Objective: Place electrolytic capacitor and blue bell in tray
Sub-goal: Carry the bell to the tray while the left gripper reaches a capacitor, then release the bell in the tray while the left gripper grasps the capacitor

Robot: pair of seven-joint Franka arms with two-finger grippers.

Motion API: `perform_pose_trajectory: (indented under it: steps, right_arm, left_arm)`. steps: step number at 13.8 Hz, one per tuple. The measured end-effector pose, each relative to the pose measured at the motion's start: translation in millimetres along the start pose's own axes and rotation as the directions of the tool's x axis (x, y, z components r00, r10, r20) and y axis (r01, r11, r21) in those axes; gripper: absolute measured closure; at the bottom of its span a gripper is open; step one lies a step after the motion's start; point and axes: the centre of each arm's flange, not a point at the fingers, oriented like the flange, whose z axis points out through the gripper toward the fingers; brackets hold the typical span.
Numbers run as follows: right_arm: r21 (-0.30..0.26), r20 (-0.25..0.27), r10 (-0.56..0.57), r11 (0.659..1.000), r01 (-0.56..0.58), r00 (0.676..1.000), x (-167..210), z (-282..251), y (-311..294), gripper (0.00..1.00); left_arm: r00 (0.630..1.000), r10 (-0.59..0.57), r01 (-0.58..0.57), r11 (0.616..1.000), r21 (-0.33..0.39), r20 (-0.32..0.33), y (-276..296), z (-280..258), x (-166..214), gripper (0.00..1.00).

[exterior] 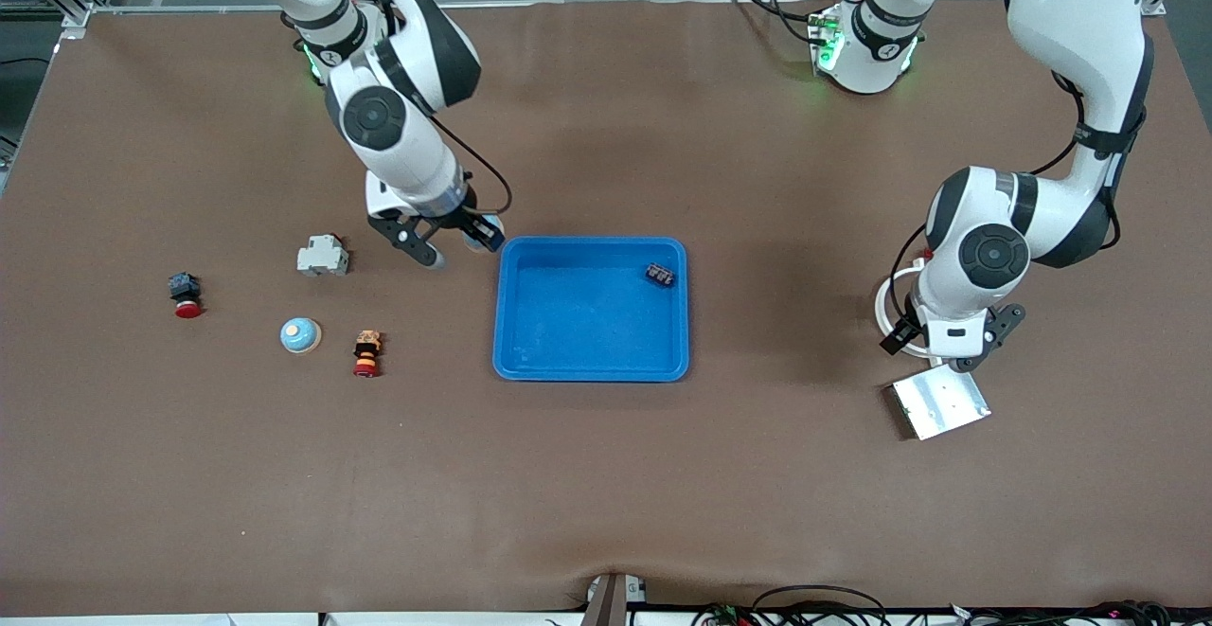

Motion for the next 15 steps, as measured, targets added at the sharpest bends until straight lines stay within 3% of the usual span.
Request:
perform_pose_trajectory:
  steps: [9,10,13,15]
  right_arm:
    - [-0.004,-0.007,0.079,0.997,-0.079,0.997,-16.4,83.0,-58.5,0.35]
    - [-0.007,-0.007,0.086,0.996,-0.086,0.996,-17.6,88.7,-62.7,0.35]
    - [-0.020,-0.019,0.106,0.994,-0.106,0.994,-23.3,106.4,-74.0,0.35]
    - [-0.031,-0.036,0.115,0.993,-0.116,0.993,-26.4,117.5,-79.9,0.35]
  left_arm:
    - [0.995,0.100,-0.100,0.995,0.030,0.014,-39.5,41.4,4.8,0.05]
    - [0.994,0.105,-0.105,0.994,0.034,0.014,-42.9,44.6,4.7,0.11]
    - [0.995,0.097,-0.097,0.995,0.029,0.011,-53.9,51.7,8.9,0.15]
    - [0.995,0.098,-0.098,0.995,0.015,0.011,-56.8,57.6,4.7,0.30]
